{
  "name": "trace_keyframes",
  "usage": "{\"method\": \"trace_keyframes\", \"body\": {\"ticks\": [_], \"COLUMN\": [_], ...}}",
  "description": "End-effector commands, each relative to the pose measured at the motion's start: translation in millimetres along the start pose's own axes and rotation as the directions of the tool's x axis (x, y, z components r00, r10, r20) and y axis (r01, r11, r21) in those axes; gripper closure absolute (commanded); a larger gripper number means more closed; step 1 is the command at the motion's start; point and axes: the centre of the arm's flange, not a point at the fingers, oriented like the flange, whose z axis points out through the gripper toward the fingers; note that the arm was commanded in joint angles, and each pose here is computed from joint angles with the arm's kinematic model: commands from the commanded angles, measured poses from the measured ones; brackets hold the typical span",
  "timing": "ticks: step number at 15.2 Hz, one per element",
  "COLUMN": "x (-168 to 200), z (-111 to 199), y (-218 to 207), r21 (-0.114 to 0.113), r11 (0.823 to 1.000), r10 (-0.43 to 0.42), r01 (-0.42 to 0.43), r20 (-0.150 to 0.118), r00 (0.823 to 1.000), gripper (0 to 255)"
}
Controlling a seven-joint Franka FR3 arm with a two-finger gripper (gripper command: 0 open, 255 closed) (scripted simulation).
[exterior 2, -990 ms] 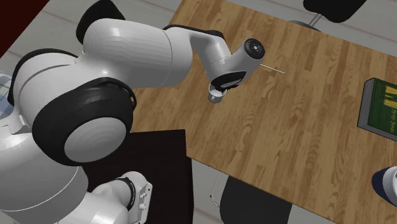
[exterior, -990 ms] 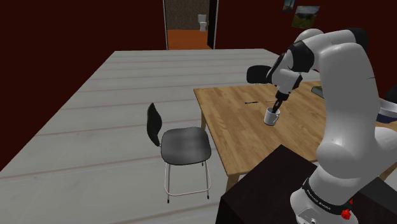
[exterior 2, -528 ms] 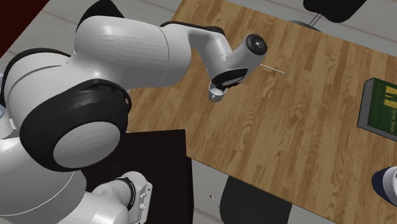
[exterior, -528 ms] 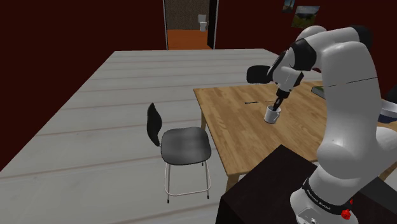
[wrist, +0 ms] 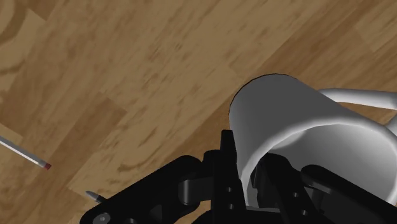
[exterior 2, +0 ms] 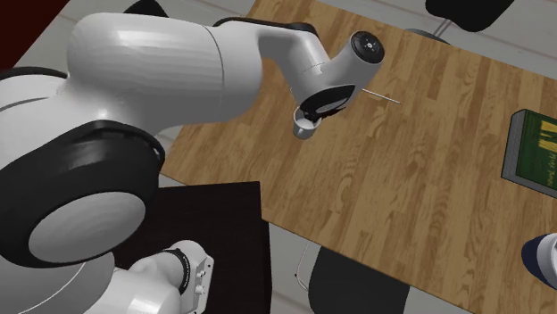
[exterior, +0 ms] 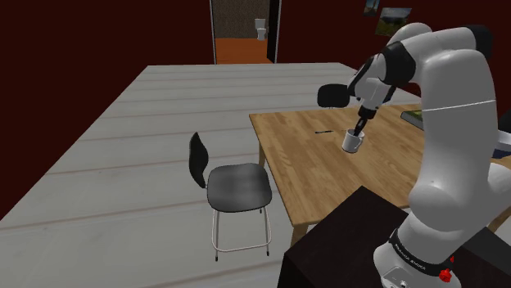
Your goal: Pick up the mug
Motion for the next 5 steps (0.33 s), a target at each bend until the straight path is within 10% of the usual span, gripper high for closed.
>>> {"method": "trace_keyframes", "body": {"ticks": [1, 5], "x": [1.1, 2.0], "z": [-11.0, -22.3], "y": [-0.7, -1.6], "r21": [0.0, 0.0], "r11": [1.0, 1.0], "r10": [0.0, 0.0], "r01": [0.0, 0.0], "r20": [0.0, 0.0], "r00": [1.0, 1.0], "gripper": [255, 255]}}
